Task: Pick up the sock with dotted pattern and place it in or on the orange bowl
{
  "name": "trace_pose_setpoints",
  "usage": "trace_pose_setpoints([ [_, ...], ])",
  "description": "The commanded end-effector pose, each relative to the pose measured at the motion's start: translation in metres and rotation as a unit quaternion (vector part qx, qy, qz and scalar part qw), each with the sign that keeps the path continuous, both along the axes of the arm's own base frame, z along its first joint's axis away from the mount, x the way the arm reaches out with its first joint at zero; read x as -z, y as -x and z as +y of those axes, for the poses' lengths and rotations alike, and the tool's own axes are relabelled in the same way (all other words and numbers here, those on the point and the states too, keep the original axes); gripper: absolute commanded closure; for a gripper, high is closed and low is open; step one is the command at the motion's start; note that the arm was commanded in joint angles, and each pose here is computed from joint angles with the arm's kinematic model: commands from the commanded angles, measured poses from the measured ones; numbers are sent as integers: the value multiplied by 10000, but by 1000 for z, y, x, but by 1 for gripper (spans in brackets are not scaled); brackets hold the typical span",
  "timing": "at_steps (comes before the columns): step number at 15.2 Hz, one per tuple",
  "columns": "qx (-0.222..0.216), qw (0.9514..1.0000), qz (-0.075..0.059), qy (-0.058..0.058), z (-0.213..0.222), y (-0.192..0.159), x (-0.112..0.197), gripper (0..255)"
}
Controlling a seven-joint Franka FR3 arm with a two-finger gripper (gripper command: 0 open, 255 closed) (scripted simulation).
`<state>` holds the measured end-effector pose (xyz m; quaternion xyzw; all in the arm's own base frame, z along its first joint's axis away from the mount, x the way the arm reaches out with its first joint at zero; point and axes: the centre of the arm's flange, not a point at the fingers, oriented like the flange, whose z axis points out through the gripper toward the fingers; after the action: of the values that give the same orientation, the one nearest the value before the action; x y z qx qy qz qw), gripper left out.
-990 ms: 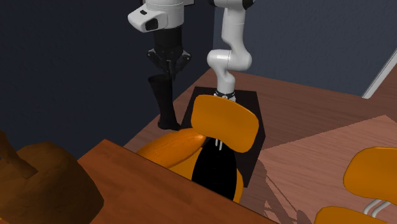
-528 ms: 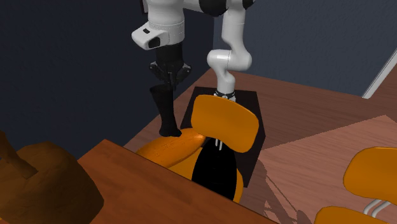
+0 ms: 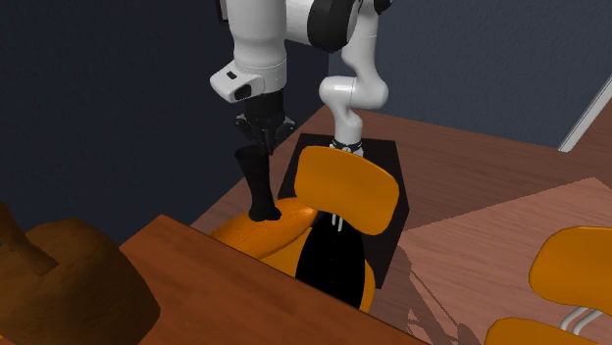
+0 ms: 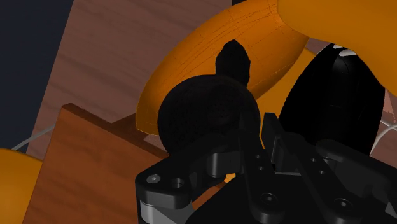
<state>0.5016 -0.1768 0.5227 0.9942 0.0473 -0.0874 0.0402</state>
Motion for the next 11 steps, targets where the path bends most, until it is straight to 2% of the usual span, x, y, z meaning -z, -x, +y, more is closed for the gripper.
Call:
trace_pose_setpoints([
  [1, 0, 10000, -6, 2, -1, 0, 10, 255],
  [8, 0, 10000, -6, 2, -1, 0, 46, 255],
  [11, 0, 10000, -6, 2, -1, 0, 46, 255],
])
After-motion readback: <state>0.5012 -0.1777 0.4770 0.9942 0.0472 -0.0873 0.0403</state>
